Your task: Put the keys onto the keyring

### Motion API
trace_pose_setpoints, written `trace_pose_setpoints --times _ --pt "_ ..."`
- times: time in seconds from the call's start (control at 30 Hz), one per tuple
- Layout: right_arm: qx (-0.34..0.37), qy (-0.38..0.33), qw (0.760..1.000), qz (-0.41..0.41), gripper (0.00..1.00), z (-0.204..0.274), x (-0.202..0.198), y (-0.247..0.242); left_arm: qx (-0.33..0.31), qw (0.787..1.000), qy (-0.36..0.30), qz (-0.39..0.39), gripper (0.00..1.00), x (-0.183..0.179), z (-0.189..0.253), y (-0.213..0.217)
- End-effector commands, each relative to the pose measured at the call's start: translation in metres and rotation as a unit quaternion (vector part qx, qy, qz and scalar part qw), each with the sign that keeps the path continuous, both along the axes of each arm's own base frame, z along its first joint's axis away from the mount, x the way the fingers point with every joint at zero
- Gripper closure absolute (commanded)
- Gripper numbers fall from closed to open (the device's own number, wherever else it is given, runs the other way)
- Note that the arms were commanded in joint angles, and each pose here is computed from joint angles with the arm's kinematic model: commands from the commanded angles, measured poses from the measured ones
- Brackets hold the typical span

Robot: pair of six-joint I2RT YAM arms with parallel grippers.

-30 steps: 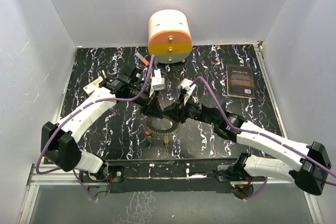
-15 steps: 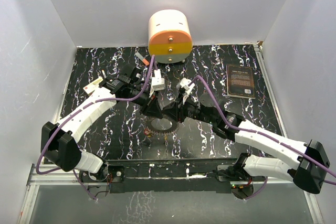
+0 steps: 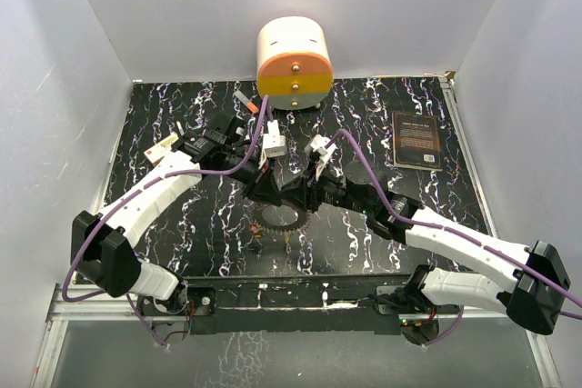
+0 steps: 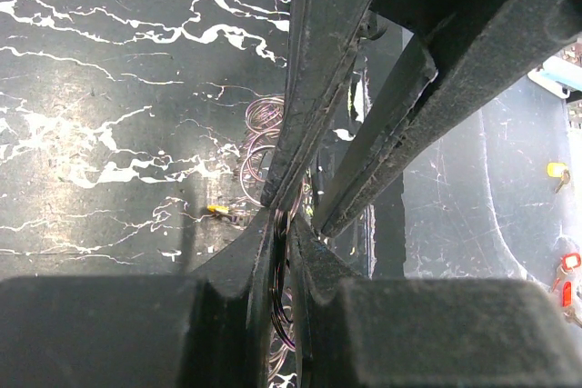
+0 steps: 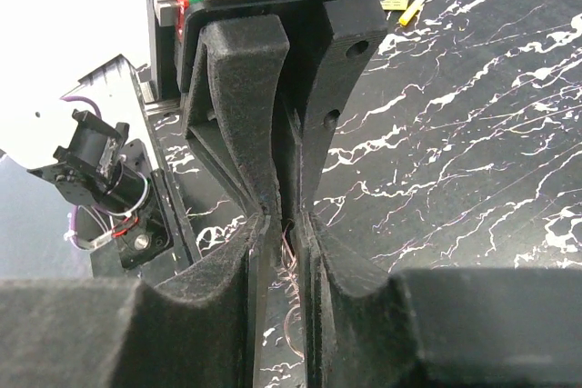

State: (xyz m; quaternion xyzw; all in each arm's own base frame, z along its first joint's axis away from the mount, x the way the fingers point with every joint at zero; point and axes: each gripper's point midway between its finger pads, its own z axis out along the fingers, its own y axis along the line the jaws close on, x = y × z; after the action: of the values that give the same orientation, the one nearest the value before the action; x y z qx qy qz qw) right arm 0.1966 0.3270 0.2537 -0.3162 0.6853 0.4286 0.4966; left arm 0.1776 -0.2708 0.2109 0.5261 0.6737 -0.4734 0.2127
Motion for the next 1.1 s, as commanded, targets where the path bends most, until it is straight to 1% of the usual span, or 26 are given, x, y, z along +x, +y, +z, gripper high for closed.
trace_pose_setpoints --times 0.0,0.27,0.57,0.67,0.7,0.73,0.77,0.8,0.87,0.93,1.07 --pt "0.036 -0.026 0.999 0.004 0.76 0.030 0.004 0.005 -0.052 0.998 -0.035 -0.026 1.00 -0.008 0.037 -0.006" --pt "0.036 -0.021 0.999 0.009 0.92 0.029 0.002 0.006 -0.053 0.998 -0.036 -0.026 1.00 -0.007 0.039 -0.006" --pt "0.045 -0.031 0.998 -0.012 0.92 0.035 0.004 -0.004 -0.053 0.998 -0.033 -0.021 1.00 -0.006 0.038 -0.007" --pt "0.043 -0.032 0.999 -0.006 0.92 0.032 0.002 -0.004 -0.058 0.997 -0.032 -0.027 1.00 -0.008 0.040 -0.007" --pt "0.041 -0.029 0.999 -0.005 0.90 0.030 0.002 -0.004 -0.059 0.997 -0.031 -0.028 1.00 -0.009 0.040 -0.007" --pt "0.040 -0.026 0.999 -0.007 0.82 0.028 0.002 -0.004 -0.060 0.997 -0.032 -0.029 1.00 -0.009 0.040 -0.007" --pt "0.039 -0.025 0.999 -0.005 0.76 0.027 0.002 -0.004 -0.060 0.997 -0.032 -0.029 1.00 -0.009 0.041 -0.007" --pt "0.039 -0.024 0.999 -0.002 0.72 0.026 0.001 -0.003 -0.059 0.997 -0.032 -0.030 1.00 -0.009 0.041 -0.007" --pt "0.037 -0.020 0.999 0.006 0.71 0.024 0.000 0.000 -0.060 0.997 -0.032 -0.029 1.00 -0.009 0.041 -0.007" --pt "0.035 -0.017 0.999 0.010 0.72 0.023 0.000 0.001 -0.060 0.997 -0.032 -0.030 1.00 -0.009 0.042 -0.007" --pt "0.033 -0.017 0.999 0.007 0.85 0.021 0.002 0.001 -0.061 0.997 -0.034 -0.031 1.00 -0.009 0.044 -0.007"
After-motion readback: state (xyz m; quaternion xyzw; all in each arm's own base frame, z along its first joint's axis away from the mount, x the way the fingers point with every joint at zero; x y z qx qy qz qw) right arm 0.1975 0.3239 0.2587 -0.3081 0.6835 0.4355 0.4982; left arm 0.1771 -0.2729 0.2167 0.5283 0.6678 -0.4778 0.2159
